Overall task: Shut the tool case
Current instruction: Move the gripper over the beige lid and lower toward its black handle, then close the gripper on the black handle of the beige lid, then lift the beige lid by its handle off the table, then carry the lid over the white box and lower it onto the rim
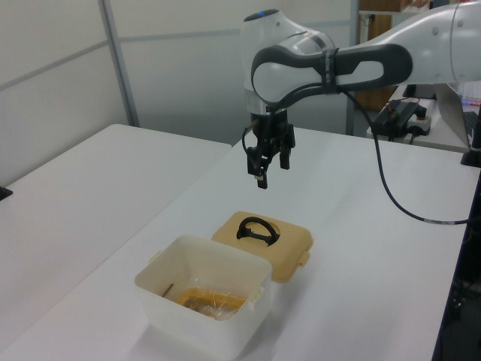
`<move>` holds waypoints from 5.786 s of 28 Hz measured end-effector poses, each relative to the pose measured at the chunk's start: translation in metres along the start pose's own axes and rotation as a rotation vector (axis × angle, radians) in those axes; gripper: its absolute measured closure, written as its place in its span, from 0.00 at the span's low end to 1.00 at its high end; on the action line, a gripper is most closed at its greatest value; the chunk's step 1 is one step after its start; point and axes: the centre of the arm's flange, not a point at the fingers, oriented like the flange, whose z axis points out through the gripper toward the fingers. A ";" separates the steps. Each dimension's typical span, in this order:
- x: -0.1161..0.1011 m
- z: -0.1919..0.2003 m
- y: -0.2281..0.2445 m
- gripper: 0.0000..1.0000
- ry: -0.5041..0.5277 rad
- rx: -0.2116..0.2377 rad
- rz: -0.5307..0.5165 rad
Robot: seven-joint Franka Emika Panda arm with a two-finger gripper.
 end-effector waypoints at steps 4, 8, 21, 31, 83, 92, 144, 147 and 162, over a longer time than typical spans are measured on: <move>0.009 0.015 0.009 0.00 0.002 -0.004 0.013; 0.019 0.034 0.012 0.00 0.031 -0.028 0.008; 0.049 0.128 0.013 0.00 0.074 -0.091 -0.013; 0.054 0.144 0.011 0.00 0.072 -0.088 -0.016; 0.059 0.140 0.000 0.58 0.081 -0.021 -0.022; 0.057 0.141 0.000 0.58 0.068 -0.022 -0.068; 0.008 -0.030 -0.012 0.89 0.010 0.047 -0.099; 0.007 -0.030 -0.031 0.89 0.009 0.050 -0.110; -0.009 -0.032 -0.155 0.89 0.033 0.055 -0.124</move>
